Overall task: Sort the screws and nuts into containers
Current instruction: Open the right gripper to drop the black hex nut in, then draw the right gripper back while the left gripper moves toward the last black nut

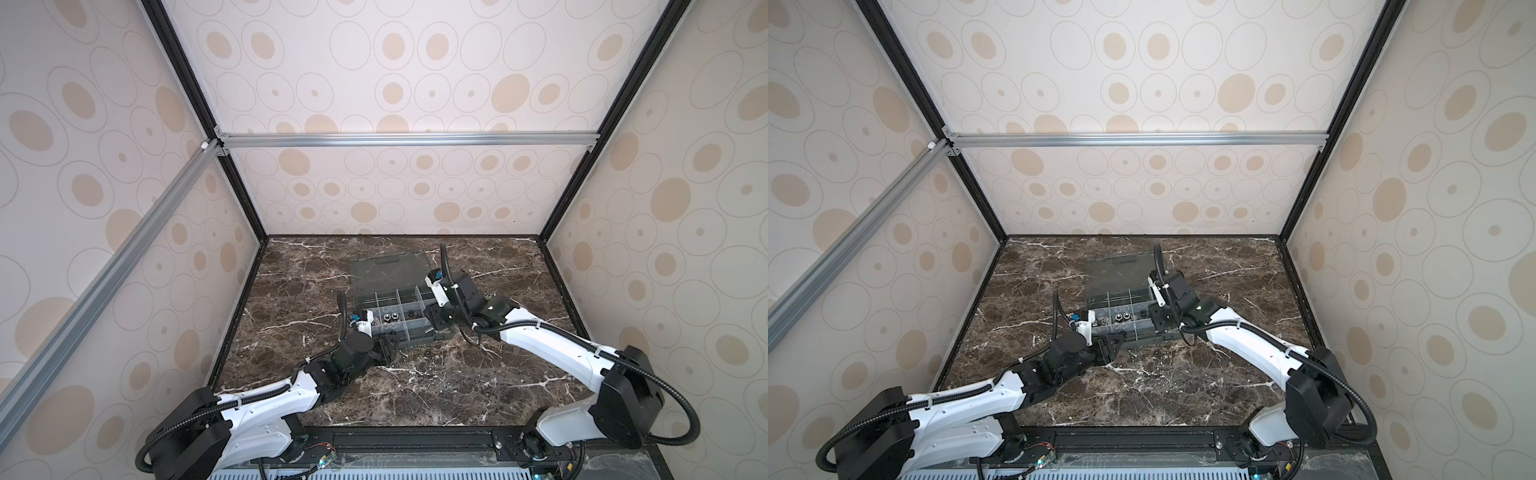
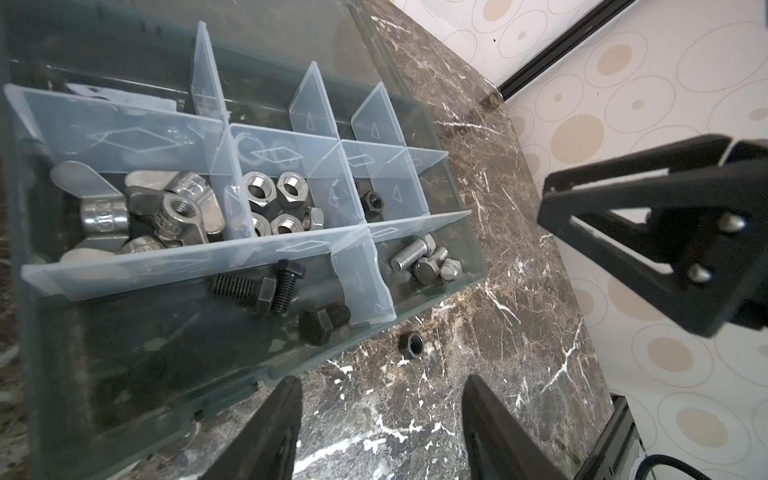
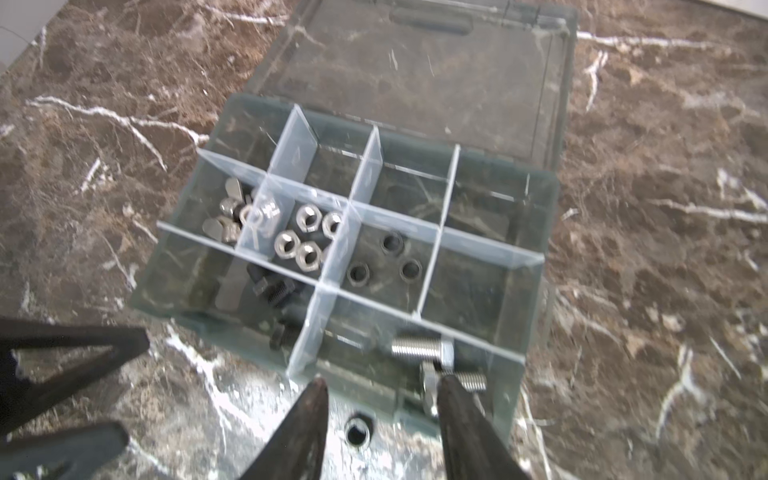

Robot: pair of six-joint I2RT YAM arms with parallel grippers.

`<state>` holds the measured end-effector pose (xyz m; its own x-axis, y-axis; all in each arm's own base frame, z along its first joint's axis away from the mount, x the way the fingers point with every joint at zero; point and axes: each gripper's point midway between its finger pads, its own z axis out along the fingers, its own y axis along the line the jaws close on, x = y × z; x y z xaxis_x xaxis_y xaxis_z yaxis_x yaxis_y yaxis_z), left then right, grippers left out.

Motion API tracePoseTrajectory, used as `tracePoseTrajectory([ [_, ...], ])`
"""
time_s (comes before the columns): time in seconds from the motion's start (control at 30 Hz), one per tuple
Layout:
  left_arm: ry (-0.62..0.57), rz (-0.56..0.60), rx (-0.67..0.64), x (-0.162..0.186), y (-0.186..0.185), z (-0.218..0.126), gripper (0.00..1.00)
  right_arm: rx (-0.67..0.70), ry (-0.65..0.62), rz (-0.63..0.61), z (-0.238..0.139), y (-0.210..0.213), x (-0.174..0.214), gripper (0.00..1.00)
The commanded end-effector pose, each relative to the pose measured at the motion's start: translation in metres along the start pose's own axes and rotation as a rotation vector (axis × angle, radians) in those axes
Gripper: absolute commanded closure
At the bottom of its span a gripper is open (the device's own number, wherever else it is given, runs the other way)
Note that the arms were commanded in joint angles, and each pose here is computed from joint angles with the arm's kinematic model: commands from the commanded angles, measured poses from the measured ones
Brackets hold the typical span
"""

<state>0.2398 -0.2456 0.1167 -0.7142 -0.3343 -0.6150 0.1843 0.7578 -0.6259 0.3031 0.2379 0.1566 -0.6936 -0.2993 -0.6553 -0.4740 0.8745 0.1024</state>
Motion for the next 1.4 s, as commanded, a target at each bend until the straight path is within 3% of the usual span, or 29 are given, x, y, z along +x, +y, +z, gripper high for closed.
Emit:
tracePoseTrajectory([
  [0.0,-0.023,-0.004,0.05,-0.011,-0.022,0.003,0.38,0.036,0.045,0.032,-0.007,-0.011,0.029,0.53],
  [0.5,0.058,0.085,0.045,0.008,-0.043,0.027,0.39,0.107,0.077,0.202,-0.04,-0.041,0.117,0.52],
  [0.93,0.276,0.41,-0.109,0.052,-0.065,0.074,0.4,0.124,0.051,0.276,-0.046,-0.047,0.127,0.52],
  [1.37,0.4,0.523,-0.209,0.079,-0.049,0.105,0.43,0.145,0.039,0.272,-0.049,-0.051,0.127,0.52],
])
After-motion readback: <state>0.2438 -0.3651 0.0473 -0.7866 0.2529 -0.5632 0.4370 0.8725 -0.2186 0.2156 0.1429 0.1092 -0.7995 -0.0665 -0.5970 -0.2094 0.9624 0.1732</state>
